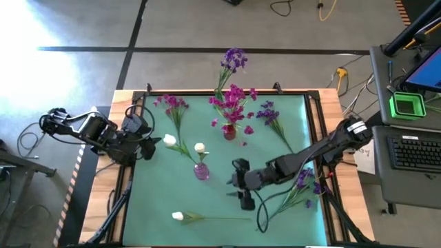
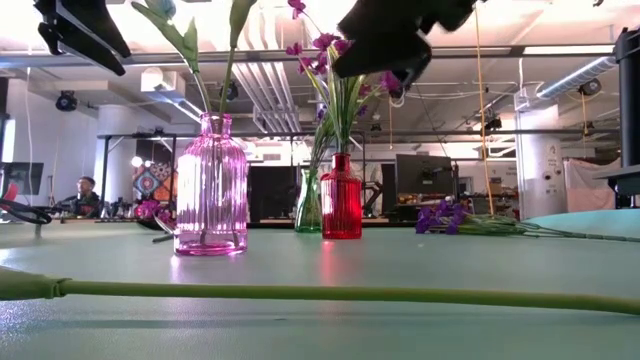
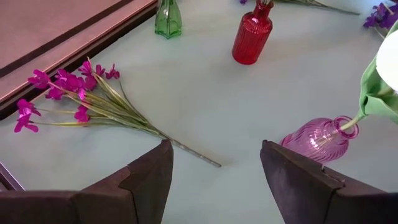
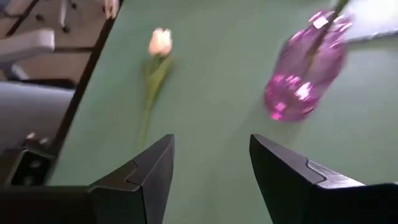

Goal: Sort flowers into vase by color
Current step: Put the pink flower into the red vase

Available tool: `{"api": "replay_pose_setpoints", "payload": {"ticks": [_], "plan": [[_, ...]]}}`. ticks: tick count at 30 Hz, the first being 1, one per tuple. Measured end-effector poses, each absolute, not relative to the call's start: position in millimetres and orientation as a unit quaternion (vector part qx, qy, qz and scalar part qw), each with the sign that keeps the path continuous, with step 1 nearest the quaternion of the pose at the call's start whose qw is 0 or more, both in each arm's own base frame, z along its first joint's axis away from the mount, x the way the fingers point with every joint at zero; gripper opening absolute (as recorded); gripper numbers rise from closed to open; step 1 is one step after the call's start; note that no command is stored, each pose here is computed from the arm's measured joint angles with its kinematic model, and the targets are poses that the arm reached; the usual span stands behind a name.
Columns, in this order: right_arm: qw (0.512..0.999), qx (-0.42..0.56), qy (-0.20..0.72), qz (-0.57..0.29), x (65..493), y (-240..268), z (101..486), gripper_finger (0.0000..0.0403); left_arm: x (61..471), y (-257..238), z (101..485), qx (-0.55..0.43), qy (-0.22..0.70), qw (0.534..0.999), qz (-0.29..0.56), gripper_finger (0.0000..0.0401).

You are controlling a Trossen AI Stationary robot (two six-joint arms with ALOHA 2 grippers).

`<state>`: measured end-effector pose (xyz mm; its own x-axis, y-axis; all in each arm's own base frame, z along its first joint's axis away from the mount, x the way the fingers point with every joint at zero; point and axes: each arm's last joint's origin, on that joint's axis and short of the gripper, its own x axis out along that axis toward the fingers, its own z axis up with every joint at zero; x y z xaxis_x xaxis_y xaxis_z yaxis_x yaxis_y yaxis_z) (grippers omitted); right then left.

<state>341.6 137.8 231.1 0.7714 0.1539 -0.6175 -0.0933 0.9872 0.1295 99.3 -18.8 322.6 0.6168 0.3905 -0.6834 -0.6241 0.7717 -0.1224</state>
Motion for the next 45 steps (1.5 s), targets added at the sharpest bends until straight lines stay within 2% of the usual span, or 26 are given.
{"api": "replay_pose_setpoints", "payload": {"ticks": [9, 15, 21, 26, 35, 45], "plan": [[0.906, 0.075, 0.414, 0.047, 360, 178, 227, 0.0201, 99, -19, 322, -0.168, 0.339, 0.883, 0.277, 0.0231], [0.859, 0.097, 0.502, 0.015, 365, 189, 234, 0.0201, 94, -21, 320, -0.185, 0.387, 0.876, 0.221, 0.0231], [0.769, 0.124, 0.620, -0.098, 338, 176, 255, 0.0201, 84, -20, 317, -0.189, 0.432, 0.858, 0.205, 0.0231], [0.726, 0.176, 0.636, -0.192, 310, 163, 276, 0.0201, 78, -17, 315, -0.188, 0.445, 0.848, 0.218, 0.0231], [0.758, 0.199, 0.577, -0.229, 285, 152, 300, 0.0201, 75, -15, 316, -0.178, 0.426, 0.855, 0.236, 0.0231], [0.805, 0.149, 0.531, -0.219, 275, 137, 323, 0.0201, 81, -13, 326, -0.198, 0.359, 0.872, 0.267, 0.0231]]}}
